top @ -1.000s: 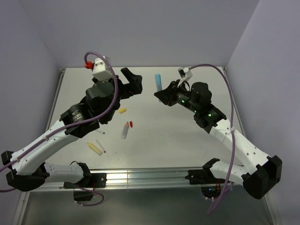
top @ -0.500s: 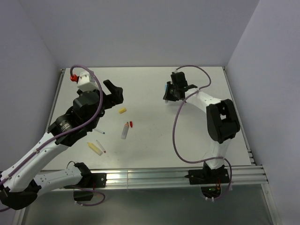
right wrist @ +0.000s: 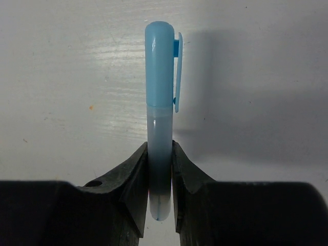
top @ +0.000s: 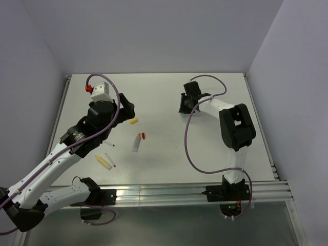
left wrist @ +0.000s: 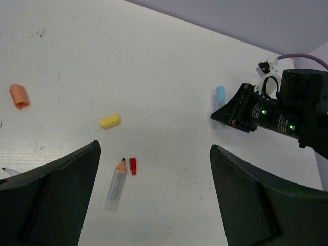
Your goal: Insert the pens into the pen caps
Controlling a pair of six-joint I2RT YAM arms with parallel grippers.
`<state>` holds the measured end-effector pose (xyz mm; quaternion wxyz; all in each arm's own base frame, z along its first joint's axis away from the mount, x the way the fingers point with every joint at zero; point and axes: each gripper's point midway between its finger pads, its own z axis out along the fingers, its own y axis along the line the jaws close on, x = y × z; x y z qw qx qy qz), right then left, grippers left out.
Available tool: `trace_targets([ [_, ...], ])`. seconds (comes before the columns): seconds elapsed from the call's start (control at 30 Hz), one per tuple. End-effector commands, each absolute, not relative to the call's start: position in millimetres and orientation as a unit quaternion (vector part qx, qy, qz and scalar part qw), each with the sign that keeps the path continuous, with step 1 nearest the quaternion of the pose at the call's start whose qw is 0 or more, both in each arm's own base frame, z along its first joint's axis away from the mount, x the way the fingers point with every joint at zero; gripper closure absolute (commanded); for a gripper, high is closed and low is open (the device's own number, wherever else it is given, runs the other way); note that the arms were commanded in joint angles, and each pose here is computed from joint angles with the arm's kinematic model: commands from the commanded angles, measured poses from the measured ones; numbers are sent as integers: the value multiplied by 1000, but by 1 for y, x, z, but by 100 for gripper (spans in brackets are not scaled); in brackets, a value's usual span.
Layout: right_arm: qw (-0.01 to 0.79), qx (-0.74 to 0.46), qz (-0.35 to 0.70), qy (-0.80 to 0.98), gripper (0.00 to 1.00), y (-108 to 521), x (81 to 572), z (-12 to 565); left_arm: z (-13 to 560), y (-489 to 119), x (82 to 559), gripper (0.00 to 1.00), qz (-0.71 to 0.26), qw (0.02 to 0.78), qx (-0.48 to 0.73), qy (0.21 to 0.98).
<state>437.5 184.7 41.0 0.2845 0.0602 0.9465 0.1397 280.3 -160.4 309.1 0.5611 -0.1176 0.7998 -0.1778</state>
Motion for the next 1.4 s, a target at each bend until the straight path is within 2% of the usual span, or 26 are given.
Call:
trace_targets([
  [0.0, 298, 56, 132, 944, 72, 185, 446, 45, 308, -166, 283, 8, -197, 556, -114, 800],
  [0.13, 295, 54, 130, 945, 68, 186, 445, 43, 300, -167, 286, 9, -193, 550, -116, 804],
  [0.27, 292, 53, 125, 947, 59, 184, 443, 40, 291, -166, 288, 10, -187, 540, -123, 811],
  [0.47, 295, 52, 120, 946, 54, 181, 441, 44, 277, -162, 289, 12, -182, 528, -138, 818],
  [0.6, 316, 51, 125, 939, 51, 180, 438, 71, 253, -159, 289, 14, -166, 508, -152, 831],
  [0.77, 364, 62, 116, 922, 46, 168, 435, 119, 198, -156, 285, 18, -128, 467, -161, 860],
  [0.9, 381, 57, 140, 912, 45, 169, 423, 145, 152, -161, 280, 28, -112, 426, -158, 884],
  [1.03, 405, 44, 187, 894, 44, 176, 405, 180, 113, -169, 278, 33, -101, 387, -151, 904],
  [1.17, 422, 30, 224, 878, 43, 181, 388, 204, 86, -179, 276, 38, -107, 367, -134, 915],
  [1.37, 451, 27, 230, 862, 43, 175, 379, 230, 64, -188, 281, 41, -86, 350, -87, 929],
])
